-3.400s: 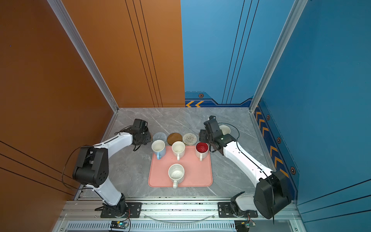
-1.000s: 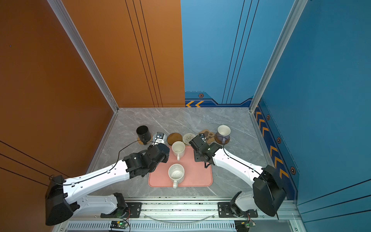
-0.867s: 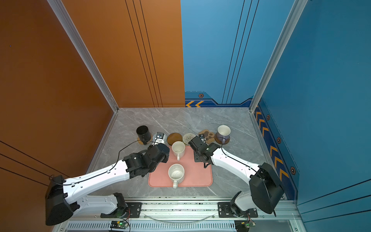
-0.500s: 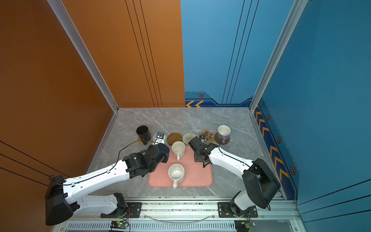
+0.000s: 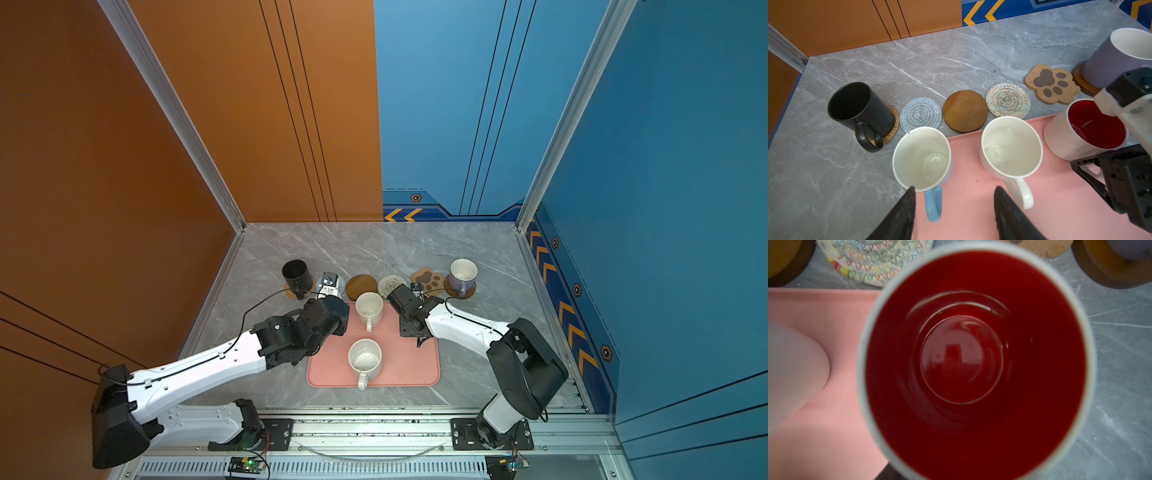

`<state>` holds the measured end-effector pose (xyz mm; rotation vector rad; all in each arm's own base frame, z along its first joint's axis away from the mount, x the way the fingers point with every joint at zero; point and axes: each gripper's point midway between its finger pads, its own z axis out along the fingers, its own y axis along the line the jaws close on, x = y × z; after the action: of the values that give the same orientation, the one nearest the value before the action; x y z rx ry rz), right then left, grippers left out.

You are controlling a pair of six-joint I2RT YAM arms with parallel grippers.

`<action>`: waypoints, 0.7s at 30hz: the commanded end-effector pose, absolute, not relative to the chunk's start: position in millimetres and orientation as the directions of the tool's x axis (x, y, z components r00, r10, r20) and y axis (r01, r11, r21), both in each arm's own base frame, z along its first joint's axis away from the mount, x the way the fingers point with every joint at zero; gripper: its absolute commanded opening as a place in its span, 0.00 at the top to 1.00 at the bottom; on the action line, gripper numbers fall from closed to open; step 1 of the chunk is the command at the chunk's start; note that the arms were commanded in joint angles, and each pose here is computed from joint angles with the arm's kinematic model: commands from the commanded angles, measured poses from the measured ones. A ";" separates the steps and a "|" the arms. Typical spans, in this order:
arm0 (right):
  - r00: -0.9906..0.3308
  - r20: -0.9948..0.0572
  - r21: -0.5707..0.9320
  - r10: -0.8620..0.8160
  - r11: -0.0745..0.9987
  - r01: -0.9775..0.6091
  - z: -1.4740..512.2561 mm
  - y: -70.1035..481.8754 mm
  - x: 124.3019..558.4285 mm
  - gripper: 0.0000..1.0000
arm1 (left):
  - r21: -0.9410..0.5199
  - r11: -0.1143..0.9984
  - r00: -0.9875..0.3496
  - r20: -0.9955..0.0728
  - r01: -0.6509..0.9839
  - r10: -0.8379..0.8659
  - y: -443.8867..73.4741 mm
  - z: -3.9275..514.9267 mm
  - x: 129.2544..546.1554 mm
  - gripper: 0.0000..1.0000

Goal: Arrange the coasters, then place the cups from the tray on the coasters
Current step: 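Lower the right gripper into the red-lined white mug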

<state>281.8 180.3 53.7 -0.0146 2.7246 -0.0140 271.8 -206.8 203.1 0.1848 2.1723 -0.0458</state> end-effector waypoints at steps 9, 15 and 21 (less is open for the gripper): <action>-0.919 -0.393 -0.019 0.046 0.998 0.059 45.4 165.7 288.2 0.56 | 0.034 0.995 -0.562 -0.823 0.099 0.084 -189.9 201.0 272.6 0.39; -0.920 -0.390 -0.022 0.044 0.998 0.057 44.3 165.5 288.0 0.61 | 0.022 0.996 -0.561 -0.825 0.092 0.070 -187.2 201.2 272.0 0.39; -0.924 -0.381 -0.029 0.037 0.998 0.052 40.9 165.1 286.8 0.69 | 0.014 0.996 -0.563 -0.824 0.091 0.063 -186.7 201.0 271.6 0.39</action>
<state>287.2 170.6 48.5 0.0380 2.7381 -0.0297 271.5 -195.5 202.0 0.1357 2.1722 -0.0527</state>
